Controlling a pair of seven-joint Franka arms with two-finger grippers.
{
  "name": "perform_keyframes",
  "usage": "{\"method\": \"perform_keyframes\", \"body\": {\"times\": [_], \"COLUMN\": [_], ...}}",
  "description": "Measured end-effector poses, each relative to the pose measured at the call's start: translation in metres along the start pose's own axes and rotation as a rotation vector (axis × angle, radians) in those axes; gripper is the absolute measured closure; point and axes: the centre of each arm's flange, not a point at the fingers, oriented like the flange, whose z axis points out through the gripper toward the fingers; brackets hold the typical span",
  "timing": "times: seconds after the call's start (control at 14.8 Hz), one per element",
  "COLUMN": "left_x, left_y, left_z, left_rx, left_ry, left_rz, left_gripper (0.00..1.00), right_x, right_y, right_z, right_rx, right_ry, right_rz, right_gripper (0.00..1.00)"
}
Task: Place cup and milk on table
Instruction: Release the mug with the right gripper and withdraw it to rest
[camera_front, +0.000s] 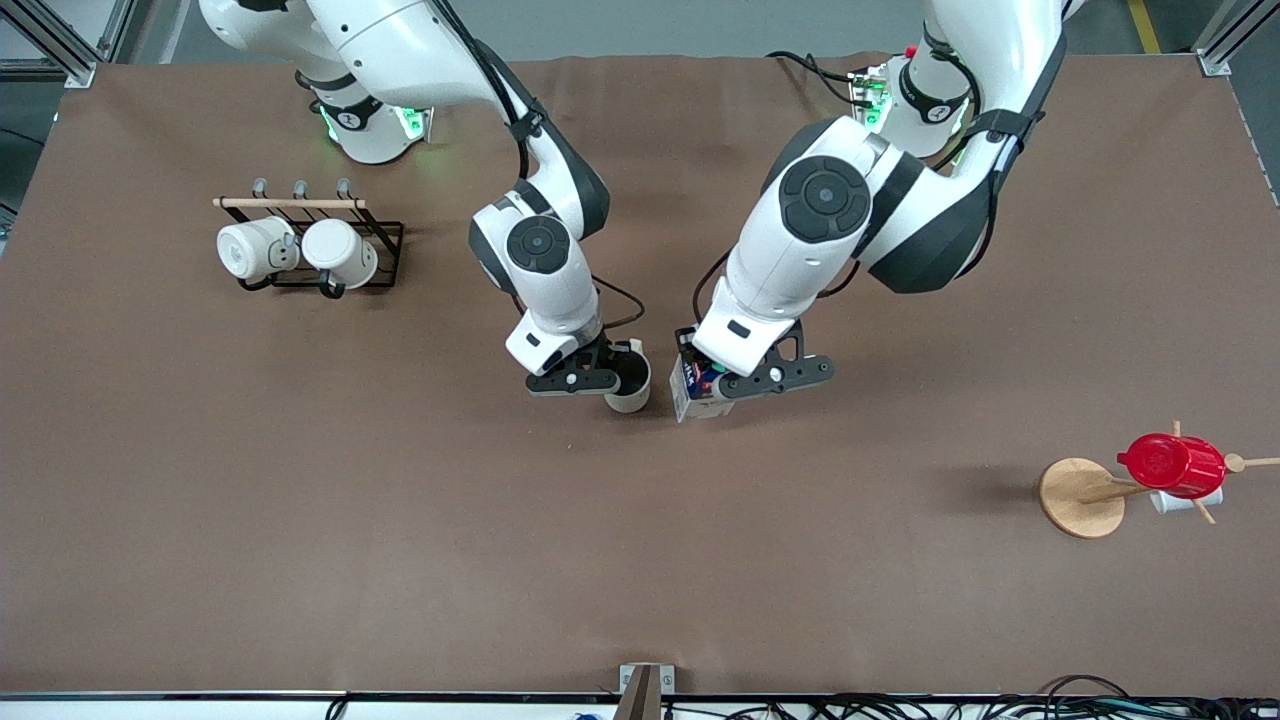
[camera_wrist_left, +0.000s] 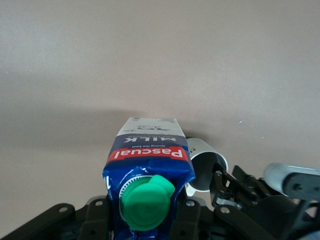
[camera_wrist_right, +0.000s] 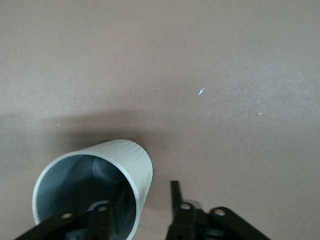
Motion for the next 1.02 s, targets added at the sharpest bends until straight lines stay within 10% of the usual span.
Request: {"method": "perform_keyframes", "body": {"times": [0.34,1.02], "left_x": [-0.013,-0.031], "left_y": [0.014,0.028], "left_z": [0.032,0.085], "left_rx": [0.035,0.105], "left_ry": [-0.028,-0.054], "left_rz": [0.035,0.094], "left_gripper": [0.56,0.56], "right_x": [0.039,0.103], "right_y": [0.033,0.335], "right_z": [-0.097,-0.322], "right_rx": [-0.02,-0.047], "right_ry": [-0.028,-0.061], "right_rz": [0.071,0.287], "right_gripper": [0.03,0.0]}}
